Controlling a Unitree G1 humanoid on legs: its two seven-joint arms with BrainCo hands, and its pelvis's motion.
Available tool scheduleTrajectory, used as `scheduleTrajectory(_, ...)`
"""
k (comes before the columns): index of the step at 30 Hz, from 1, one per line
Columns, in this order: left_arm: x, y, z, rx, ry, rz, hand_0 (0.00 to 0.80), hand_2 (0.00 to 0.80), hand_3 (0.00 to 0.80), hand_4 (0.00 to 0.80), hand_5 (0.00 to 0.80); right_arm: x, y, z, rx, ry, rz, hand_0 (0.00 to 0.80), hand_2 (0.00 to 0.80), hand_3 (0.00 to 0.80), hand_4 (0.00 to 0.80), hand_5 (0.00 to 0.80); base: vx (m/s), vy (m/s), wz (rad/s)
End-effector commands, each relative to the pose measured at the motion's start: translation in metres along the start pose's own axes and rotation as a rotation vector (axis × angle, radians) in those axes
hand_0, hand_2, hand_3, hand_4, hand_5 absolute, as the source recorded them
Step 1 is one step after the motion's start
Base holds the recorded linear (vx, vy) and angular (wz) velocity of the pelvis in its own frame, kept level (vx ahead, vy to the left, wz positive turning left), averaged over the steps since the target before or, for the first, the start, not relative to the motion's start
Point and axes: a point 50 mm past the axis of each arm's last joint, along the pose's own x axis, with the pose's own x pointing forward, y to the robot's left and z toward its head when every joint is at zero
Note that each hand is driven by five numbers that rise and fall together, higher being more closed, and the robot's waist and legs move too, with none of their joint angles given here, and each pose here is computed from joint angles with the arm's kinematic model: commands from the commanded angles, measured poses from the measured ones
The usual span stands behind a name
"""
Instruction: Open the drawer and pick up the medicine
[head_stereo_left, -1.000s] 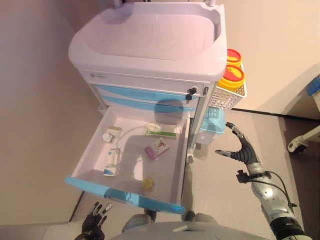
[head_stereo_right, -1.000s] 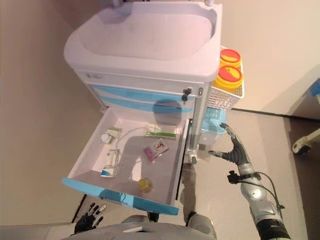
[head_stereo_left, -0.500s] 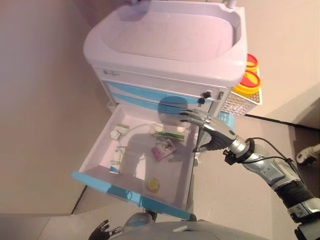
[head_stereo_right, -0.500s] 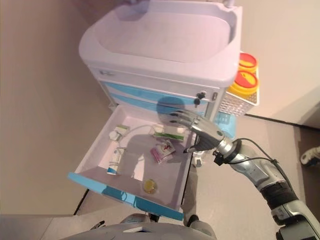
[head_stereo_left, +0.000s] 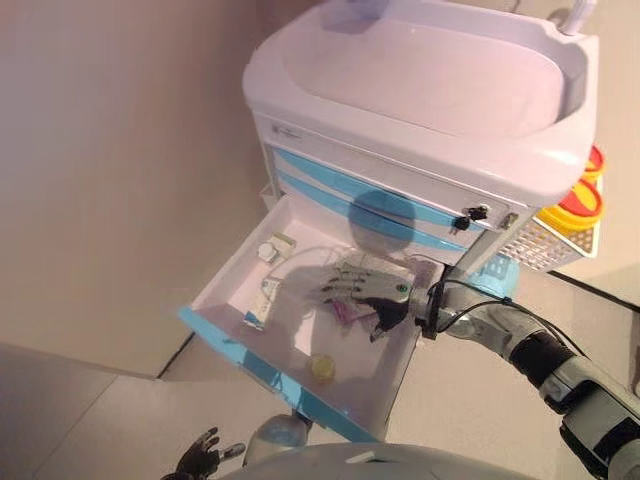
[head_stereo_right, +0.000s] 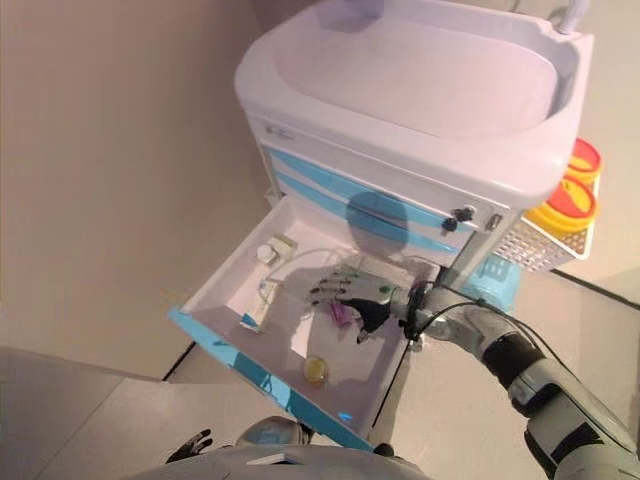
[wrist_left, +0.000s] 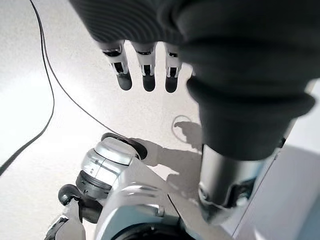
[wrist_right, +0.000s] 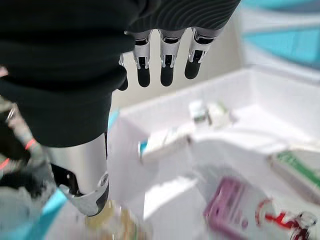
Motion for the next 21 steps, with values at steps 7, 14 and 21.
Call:
scheduleTrajectory(7,0.002,0.003,0.013,0.133,-0.043,-0.049,0.000,0.000,0.000,0.000,0.000,0.016,0.006,0.004,-0.030,-0.038,0.004,0.000,0.000,0.000,0.000,0.000,-0.034,-0.010,0.15)
scheduleTrajectory(14,0.001,-0.002,0.009,0.153,-0.045,-0.070,0.000,0.000,0.000,0.000,0.000,0.015,0.018,0.005,0.026,-0.016,-0.002,0.000,0.000,0.000,0.000,0.000,-0.026,0.004,0.15)
scheduleTrajectory(21,0.001,-0.006,0.006,0.161,-0.041,-0.085,0.000,0.000,0.000,0.000,0.000,0.015,0.032,0.010,0.067,0.004,0.000,0.000,0.000,0.000,0.000,0.000,-0.002,0.011,0.07)
